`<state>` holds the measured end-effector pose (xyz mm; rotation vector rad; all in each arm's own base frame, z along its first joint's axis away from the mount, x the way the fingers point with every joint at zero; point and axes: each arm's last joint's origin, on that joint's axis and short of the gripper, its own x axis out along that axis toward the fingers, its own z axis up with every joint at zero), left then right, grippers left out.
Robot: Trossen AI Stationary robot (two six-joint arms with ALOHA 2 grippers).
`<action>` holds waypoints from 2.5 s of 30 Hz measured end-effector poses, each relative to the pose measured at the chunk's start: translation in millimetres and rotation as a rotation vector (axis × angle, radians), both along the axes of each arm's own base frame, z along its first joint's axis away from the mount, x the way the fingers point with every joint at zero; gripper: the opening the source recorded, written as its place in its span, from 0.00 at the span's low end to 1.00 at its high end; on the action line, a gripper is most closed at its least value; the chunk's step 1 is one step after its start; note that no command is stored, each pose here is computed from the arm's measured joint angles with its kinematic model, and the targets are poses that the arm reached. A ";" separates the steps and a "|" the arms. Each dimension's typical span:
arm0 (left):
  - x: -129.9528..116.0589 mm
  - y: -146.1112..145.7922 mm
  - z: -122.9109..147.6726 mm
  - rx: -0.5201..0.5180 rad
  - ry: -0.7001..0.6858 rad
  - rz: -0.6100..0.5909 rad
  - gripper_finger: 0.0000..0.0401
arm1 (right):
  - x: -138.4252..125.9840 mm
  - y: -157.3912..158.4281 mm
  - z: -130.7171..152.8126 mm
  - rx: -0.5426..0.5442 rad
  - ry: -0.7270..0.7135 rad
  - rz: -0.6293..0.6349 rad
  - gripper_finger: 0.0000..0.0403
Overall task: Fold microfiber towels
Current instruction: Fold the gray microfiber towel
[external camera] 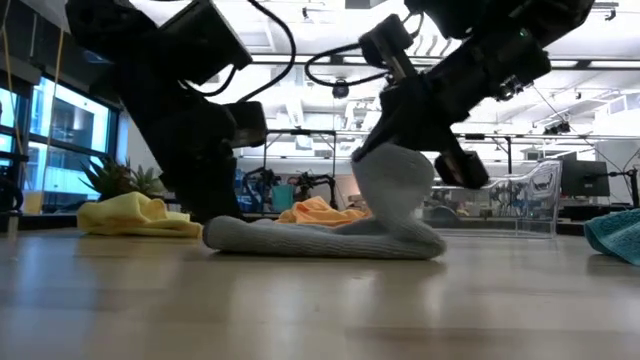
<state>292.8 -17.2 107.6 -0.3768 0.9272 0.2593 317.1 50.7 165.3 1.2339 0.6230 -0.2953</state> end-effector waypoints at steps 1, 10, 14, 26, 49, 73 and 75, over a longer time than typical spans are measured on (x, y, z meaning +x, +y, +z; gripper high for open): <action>-0.4 -0.3 0.7 0.003 -0.003 0.001 0.00 | 1.1 -0.7 1.3 -0.006 -0.006 0.004 0.00; -18.0 2.9 15.7 0.044 0.090 -0.009 0.00 | 4.2 -6.1 4.4 -0.024 -0.013 0.044 0.00; -26.5 3.9 30.3 0.081 0.099 -0.036 0.00 | 3.9 -6.0 4.1 -0.028 -0.009 0.053 0.00; -50.1 6.9 26.4 0.155 0.235 -0.054 0.00 | 7.8 -8.7 8.5 -0.042 -0.076 0.091 0.00; -51.2 4.1 14.0 0.129 0.195 -0.059 0.00 | 59.2 -3.0 -13.3 -0.163 -0.082 0.147 0.00; -51.1 4.1 14.1 0.129 0.195 -0.059 0.00 | 87.1 -31.2 -6.9 -0.076 -0.173 0.141 0.61; -51.4 4.0 14.2 0.129 0.199 -0.059 0.00 | 86.1 -34.4 -1.9 -0.089 -0.189 0.176 0.63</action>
